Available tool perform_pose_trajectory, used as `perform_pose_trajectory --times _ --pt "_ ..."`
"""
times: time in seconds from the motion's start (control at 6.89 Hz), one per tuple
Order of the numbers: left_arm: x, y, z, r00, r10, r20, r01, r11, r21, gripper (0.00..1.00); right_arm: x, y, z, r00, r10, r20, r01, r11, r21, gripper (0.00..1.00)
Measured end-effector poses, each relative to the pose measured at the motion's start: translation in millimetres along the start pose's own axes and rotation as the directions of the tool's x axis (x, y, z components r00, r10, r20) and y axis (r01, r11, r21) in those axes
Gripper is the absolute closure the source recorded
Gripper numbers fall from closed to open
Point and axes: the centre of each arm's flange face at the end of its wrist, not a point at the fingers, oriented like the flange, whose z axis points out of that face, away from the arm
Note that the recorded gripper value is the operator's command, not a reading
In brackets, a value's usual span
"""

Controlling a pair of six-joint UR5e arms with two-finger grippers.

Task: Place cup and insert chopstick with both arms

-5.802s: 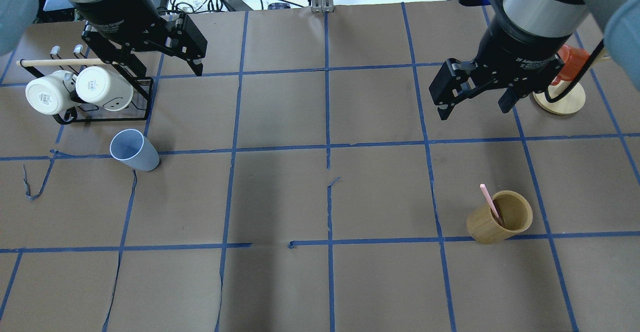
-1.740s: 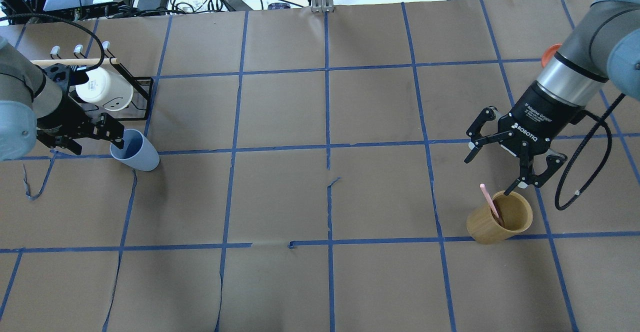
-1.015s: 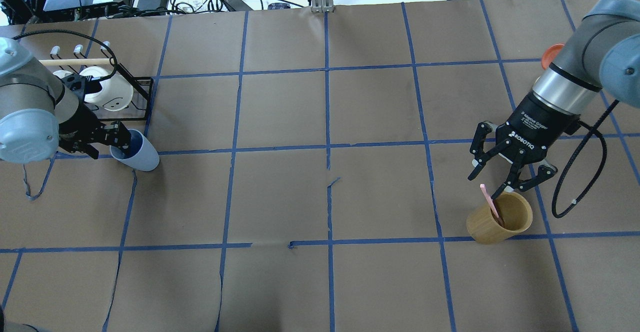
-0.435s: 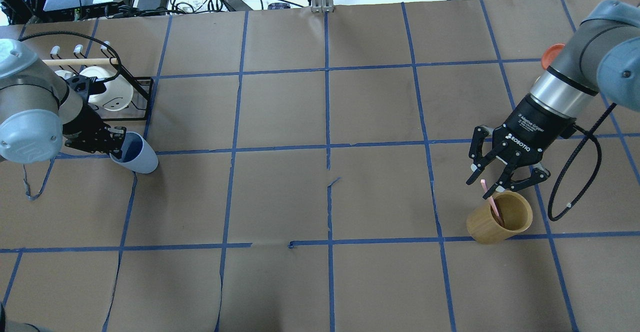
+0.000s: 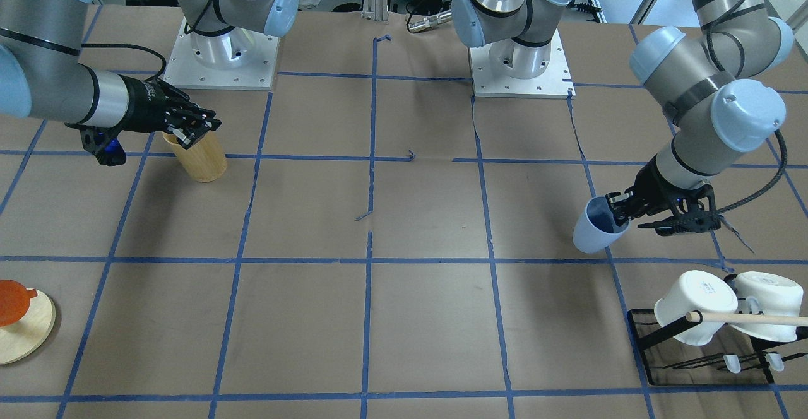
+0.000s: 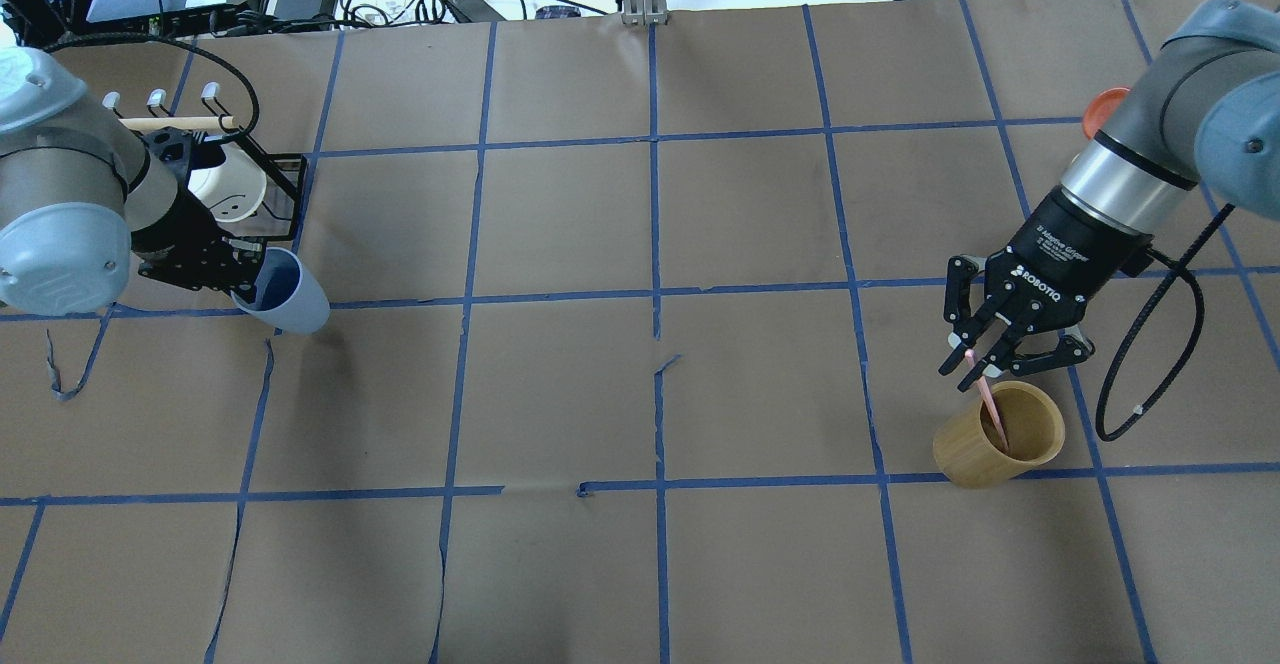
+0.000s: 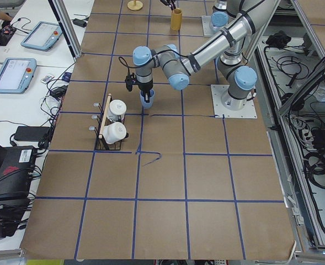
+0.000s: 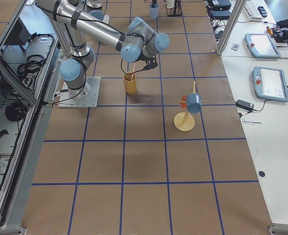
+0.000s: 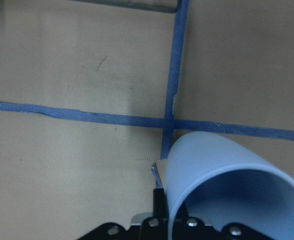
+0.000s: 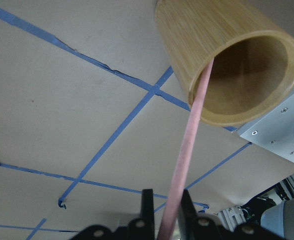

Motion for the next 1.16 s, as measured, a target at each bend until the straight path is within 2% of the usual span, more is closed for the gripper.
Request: perform_pose_trajectory --times 0.44,0.58,0.87,1.16 --pt "113.7 24.7 -43.6 0.999 -0.042 -0.007 0.042 0.999 0.021 1.00 -2.6 6.0 -11.5 0.998 0.056 0.040 -0.056 0.998 0.001 0.76" --pt "155.7 33.6 -48.0 0.998 -0.065 -0.014 0.066 0.997 0.033 1.00 -5.7 12.8 -26.0 0.993 0.086 0.075 -0.086 0.996 0.002 0.76" --pt "238.4 38.7 -51.8 0.996 -0.081 -0.034 0.084 0.993 0.081 1.00 -9.4 26.5 -52.6 0.985 0.126 0.115 -0.125 0.992 -0.014 0.76" --pt "307.5 29.9 -24.9 0.995 -0.053 -0.080 0.063 0.990 0.130 1.00 -10.2 44.9 -77.6 0.974 0.176 0.139 -0.169 0.984 -0.065 0.76"
